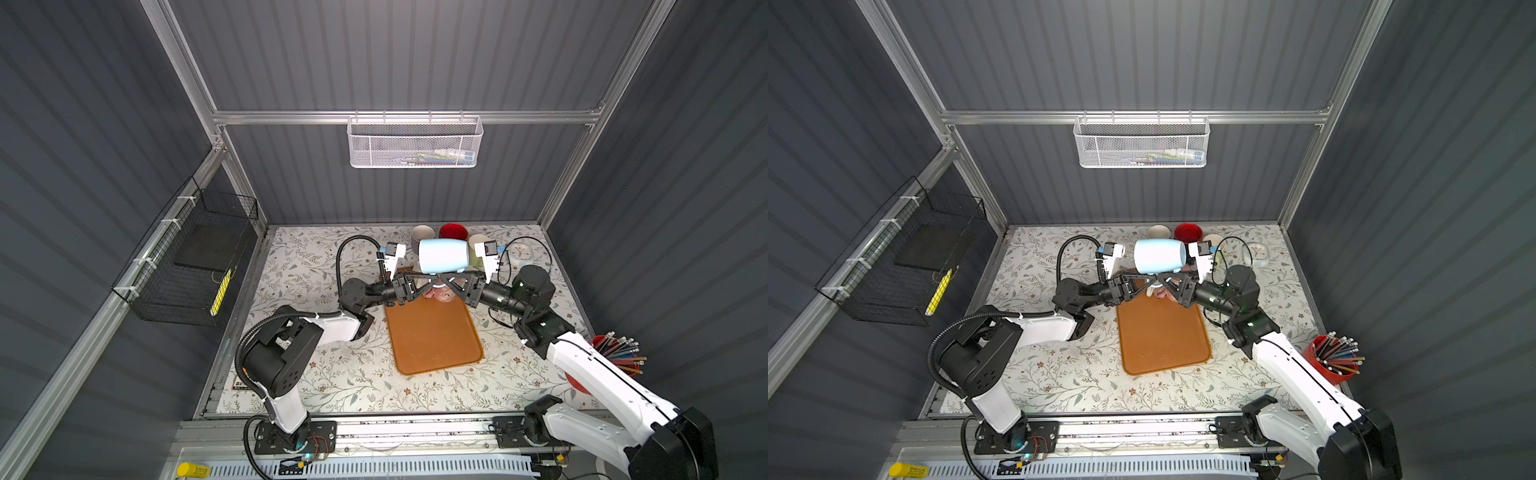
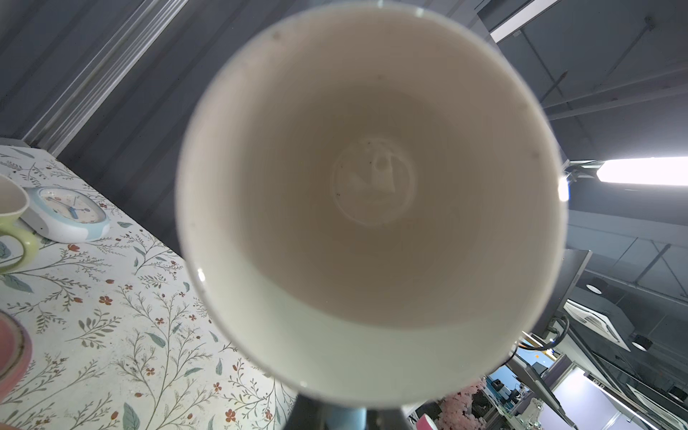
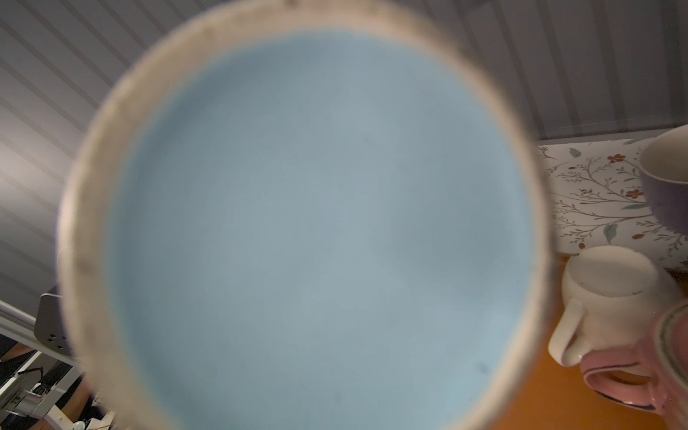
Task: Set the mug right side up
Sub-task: 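Grasp the light blue mug with the left gripper beside the right gripper, then open the right gripper while the left gripper carries the light blue mug beyond the tray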
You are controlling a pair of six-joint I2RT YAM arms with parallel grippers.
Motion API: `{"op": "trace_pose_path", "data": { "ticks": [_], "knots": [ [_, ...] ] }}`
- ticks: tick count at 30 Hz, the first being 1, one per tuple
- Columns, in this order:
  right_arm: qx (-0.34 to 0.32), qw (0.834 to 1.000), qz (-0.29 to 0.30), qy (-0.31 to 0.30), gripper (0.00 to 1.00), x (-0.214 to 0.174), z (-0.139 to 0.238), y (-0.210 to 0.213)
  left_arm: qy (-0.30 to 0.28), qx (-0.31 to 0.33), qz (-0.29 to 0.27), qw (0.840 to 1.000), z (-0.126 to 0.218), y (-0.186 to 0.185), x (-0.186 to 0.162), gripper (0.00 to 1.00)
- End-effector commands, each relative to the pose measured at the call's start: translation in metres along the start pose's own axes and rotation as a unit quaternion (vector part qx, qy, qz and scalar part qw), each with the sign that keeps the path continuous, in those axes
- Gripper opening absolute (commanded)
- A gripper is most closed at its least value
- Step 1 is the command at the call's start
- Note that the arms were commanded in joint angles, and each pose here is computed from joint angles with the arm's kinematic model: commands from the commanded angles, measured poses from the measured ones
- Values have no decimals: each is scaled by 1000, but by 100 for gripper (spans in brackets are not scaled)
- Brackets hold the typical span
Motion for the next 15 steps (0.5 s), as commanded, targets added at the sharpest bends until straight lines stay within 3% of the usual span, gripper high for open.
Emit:
{"op": "trace_pose_path", "data": {
  "ticks": [1,9,15],
  "knots": [
    [37,999,16,4,6,-2,-2,14,-18,-9,-30,999,-1,-8,7,0],
    [4,1000,23,6,60,-3,0,7,-56,26,-41,997,12,-7,29,0],
    [-40,999,15,21,72,-20,9,-6,-96,93,-58,989,35,1,48,0]
  ]
}}
Point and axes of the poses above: each gripper's point midway between its finger pads, its own z axis back along the fingers, its own y axis along the line the jaws close on, x = y × z, the point moved 3 cm from there along z, back along the fingers, and after that the axes turned 9 degrees about z, right-handed, at the moved point
